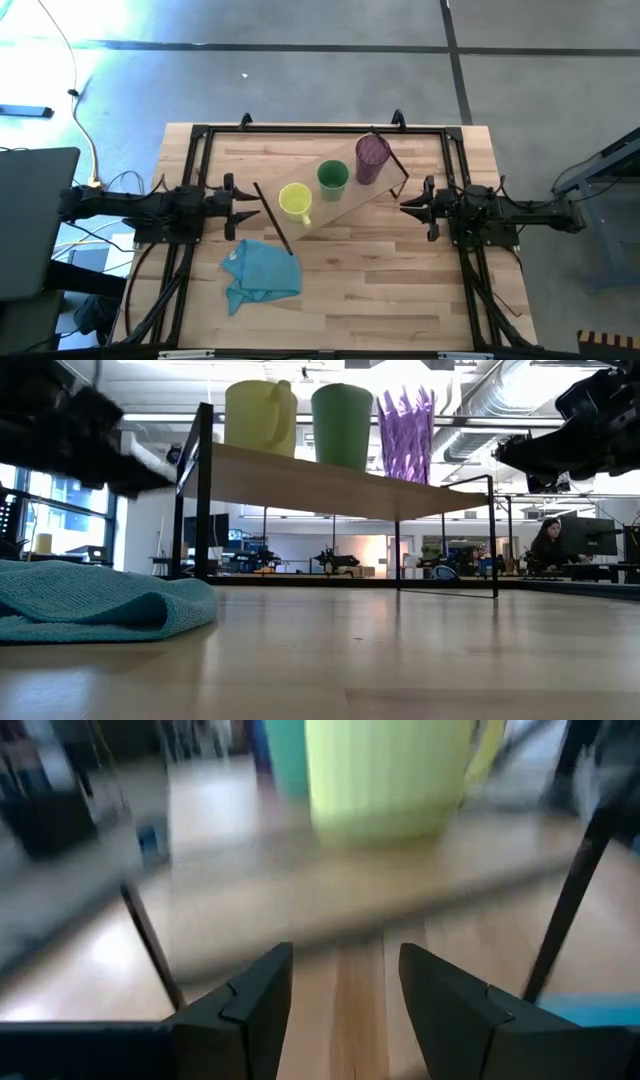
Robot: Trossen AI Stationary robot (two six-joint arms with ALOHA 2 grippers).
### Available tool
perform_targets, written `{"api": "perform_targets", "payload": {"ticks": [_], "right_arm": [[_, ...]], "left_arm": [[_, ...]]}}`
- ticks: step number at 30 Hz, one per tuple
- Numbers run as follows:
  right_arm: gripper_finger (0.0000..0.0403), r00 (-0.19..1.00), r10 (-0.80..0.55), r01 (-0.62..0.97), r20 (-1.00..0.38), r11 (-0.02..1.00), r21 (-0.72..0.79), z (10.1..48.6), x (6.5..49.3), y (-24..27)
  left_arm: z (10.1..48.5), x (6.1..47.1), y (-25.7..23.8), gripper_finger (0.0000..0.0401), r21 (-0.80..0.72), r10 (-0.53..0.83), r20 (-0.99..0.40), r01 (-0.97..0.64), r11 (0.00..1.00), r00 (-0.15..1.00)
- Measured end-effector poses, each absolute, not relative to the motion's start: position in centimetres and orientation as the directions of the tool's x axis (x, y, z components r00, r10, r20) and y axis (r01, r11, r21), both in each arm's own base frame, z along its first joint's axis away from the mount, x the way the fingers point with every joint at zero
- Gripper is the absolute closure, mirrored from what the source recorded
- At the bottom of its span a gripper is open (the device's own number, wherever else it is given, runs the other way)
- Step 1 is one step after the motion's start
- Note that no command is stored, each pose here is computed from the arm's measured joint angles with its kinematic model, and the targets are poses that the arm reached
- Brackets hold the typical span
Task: Stack small to large cups/mugs on shelf
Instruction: Return to Home Position
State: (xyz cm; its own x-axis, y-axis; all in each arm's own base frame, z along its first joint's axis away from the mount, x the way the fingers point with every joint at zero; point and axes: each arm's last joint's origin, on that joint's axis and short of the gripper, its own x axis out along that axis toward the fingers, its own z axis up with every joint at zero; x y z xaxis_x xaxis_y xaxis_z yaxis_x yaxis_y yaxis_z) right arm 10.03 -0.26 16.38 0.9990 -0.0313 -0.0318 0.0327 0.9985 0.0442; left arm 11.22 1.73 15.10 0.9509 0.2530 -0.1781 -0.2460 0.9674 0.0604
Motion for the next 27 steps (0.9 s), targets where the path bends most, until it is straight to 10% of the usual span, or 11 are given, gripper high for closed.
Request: {"api": "perform_targets", "payload": {"ticks": [12,27], "right_arm": [[0.035,0.999,-0.031,0.032,-0.04,0.999,0.025,16.3,10.1,-0.3],[0.035,0.997,-0.031,0.031,-0.064,1.0,0.0,16.1,10.2,-0.3]], "left_arm": [[17.0,9.6,1.4,0.0229,0.049,0.195,0.038,-0.197,0.979,0.98],[16.6,9.8,1.2,0.0229,0.029,0.117,-0.006,-0.117,0.993,0.993]]}}
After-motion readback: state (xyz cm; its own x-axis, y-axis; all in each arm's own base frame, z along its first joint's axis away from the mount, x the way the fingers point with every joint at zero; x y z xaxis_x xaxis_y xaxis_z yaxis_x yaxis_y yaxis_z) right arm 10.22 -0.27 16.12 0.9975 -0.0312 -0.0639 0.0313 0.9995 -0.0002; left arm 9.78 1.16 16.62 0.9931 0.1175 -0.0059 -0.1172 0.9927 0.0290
